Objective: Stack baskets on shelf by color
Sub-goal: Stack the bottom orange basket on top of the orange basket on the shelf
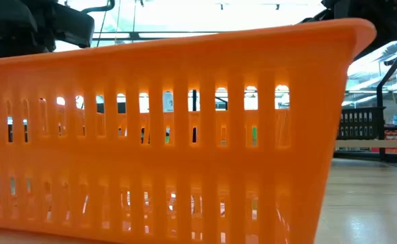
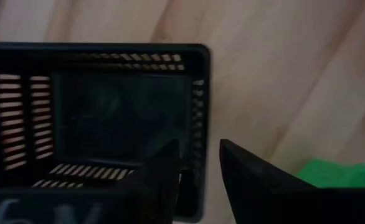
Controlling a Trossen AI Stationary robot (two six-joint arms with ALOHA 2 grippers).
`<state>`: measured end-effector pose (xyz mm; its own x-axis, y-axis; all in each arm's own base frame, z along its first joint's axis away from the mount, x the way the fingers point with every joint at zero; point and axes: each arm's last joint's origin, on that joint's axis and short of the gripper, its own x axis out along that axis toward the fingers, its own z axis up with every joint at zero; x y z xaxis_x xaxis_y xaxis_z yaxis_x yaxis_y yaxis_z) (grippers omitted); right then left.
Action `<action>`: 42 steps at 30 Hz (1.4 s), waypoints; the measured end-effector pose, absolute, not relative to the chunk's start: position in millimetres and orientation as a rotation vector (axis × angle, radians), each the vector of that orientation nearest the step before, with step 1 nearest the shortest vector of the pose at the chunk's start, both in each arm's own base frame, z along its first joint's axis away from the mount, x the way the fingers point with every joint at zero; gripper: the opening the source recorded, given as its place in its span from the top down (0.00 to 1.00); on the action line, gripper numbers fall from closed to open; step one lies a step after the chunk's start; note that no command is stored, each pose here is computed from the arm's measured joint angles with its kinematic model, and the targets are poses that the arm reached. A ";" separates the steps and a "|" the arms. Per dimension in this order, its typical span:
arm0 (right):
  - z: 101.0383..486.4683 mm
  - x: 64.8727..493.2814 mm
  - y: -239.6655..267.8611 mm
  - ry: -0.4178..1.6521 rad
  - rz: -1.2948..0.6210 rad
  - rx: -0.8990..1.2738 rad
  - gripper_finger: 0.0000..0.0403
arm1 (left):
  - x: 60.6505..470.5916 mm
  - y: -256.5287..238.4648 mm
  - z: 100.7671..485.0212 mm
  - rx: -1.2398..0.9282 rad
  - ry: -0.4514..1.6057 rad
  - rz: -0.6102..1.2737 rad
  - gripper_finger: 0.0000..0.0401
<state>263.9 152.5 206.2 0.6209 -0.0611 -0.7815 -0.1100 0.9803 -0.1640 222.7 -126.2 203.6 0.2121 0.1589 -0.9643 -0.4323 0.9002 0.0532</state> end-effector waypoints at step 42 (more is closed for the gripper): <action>166.1 323.1 211.9 0.715 0.510 -0.793 0.43 | 234.0 -131.2 184.2 -0.229 1.189 0.487 0.59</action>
<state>323.1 211.9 166.1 0.6575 0.1472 -0.7390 -0.6509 0.6051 -0.4585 234.0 -131.2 184.2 0.2857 0.2421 -0.9272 -0.4778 0.8747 0.0812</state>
